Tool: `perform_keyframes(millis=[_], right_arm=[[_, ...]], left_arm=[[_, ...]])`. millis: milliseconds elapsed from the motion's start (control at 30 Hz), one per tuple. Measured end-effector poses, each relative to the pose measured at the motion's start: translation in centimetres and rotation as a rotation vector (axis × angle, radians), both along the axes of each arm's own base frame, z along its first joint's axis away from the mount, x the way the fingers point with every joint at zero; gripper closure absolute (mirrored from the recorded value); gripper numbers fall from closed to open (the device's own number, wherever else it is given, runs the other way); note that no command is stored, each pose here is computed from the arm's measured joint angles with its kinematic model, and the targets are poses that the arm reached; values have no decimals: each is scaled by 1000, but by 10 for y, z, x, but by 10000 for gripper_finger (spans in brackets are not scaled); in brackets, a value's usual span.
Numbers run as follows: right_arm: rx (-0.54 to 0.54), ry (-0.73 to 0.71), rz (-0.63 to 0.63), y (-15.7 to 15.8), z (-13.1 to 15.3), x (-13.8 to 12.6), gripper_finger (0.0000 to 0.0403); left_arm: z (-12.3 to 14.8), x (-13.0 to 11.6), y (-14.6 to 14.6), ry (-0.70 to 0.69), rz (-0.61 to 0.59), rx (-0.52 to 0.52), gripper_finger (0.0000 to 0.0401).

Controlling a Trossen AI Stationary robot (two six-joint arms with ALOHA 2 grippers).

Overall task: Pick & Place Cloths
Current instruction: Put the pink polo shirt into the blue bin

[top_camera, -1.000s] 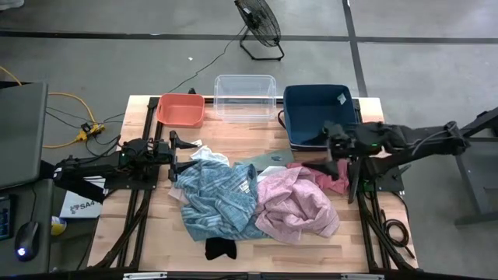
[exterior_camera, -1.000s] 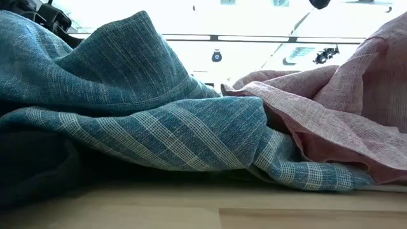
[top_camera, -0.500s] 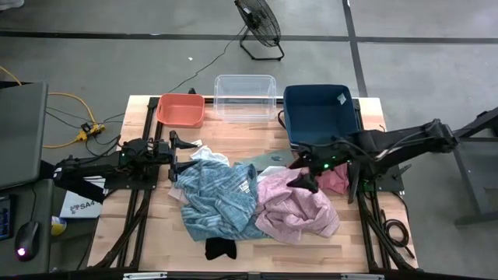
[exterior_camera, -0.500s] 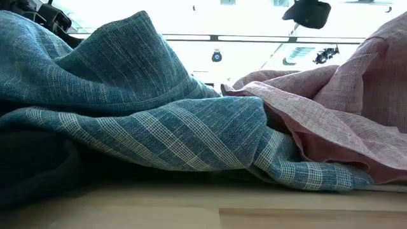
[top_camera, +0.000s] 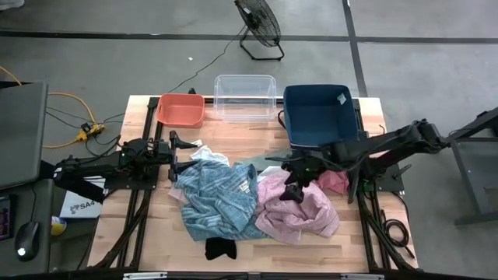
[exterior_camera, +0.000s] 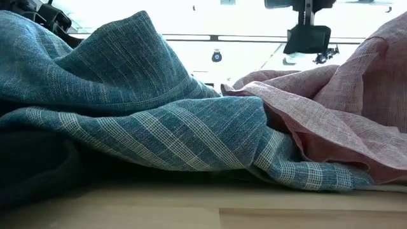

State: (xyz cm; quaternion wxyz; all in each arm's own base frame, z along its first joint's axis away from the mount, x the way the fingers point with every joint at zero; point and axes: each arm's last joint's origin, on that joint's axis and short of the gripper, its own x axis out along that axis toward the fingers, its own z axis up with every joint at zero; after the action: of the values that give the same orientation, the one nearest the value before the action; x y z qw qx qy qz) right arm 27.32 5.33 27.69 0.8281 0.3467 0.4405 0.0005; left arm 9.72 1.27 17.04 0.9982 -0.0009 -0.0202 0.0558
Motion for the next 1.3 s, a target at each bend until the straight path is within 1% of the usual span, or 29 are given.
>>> perform_keyframes(millis=[67, 133, 300, 400, 533, 600, 733, 933, 1100, 1300], right_arm=[[-71, -3, 4, 3, -2, 0, 27], [-178, -26, 29, 7, -4, 0, 27], [-430, -96, 173, 23, -4, -4, 27], [-526, -122, 236, 33, -4, -7, 27], [-583, -125, 275, 47, -10, -6, 27], [-609, -107, 324, 54, -19, -3, 27], [-657, -55, 366, 64, -38, 4, 27], [-636, -7, 404, 69, -57, 14, 27], [-664, 24, 385, 67, -66, 18, 27], [-705, 68, 264, 56, -67, 20, 27]], left_arm=[[0, 0, 0, 0, 1, 0, 109], [0, 0, 0, 0, 0, 0, 109], [0, 0, 0, 0, 0, 0, 109], [0, 0, 0, 0, 0, 0, 109], [0, 0, 0, 0, 0, 0, 109], [0, 0, 0, 0, 0, 0, 109], [0, 0, 0, 0, 0, 0, 109], [0, 0, 0, 0, 0, 0, 109], [0, 0, 0, 2, 0, 0, 109], [0, 0, 0, 4, 0, -1, 109]])
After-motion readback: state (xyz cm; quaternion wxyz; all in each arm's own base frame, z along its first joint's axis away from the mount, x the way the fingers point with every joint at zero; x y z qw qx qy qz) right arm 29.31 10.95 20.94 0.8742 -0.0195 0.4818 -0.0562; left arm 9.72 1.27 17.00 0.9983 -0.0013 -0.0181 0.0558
